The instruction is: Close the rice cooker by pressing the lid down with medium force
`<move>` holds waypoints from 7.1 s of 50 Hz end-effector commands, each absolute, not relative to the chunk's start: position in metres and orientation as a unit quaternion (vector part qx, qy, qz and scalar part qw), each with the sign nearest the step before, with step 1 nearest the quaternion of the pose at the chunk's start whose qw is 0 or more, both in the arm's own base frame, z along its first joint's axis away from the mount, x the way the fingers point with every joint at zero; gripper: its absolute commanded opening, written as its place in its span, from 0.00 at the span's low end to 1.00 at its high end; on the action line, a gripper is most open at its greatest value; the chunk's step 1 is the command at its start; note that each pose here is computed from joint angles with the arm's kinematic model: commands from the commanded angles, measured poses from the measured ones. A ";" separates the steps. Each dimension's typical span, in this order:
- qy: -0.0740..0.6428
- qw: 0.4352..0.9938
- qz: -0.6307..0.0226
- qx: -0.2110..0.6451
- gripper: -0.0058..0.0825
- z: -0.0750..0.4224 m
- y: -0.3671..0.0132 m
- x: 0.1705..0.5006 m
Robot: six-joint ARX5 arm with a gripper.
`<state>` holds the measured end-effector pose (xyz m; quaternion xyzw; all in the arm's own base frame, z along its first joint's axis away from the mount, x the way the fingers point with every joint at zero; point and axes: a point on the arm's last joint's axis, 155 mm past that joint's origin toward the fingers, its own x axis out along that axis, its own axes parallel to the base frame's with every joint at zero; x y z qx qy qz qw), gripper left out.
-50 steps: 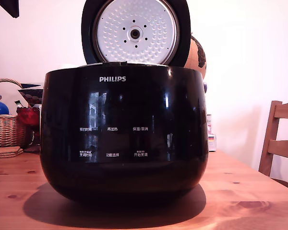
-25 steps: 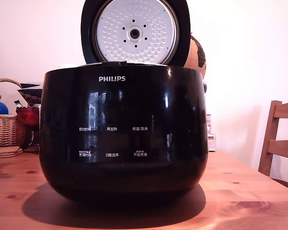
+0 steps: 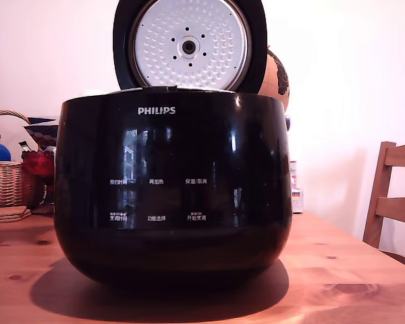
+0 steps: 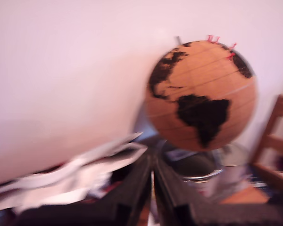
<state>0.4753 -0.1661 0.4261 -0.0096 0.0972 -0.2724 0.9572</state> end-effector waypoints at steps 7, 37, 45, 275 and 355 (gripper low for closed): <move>0.109 0.941 -0.314 -0.065 0.04 0.431 -0.186 0.490; 0.250 0.843 -0.425 -0.213 0.04 0.385 -0.242 0.501; 0.275 0.817 -0.450 -0.233 0.04 0.377 -0.250 0.494; 0.249 0.890 -0.370 0.097 0.04 0.141 -0.239 0.277; -0.008 0.966 -0.247 0.081 0.04 0.361 -0.168 0.305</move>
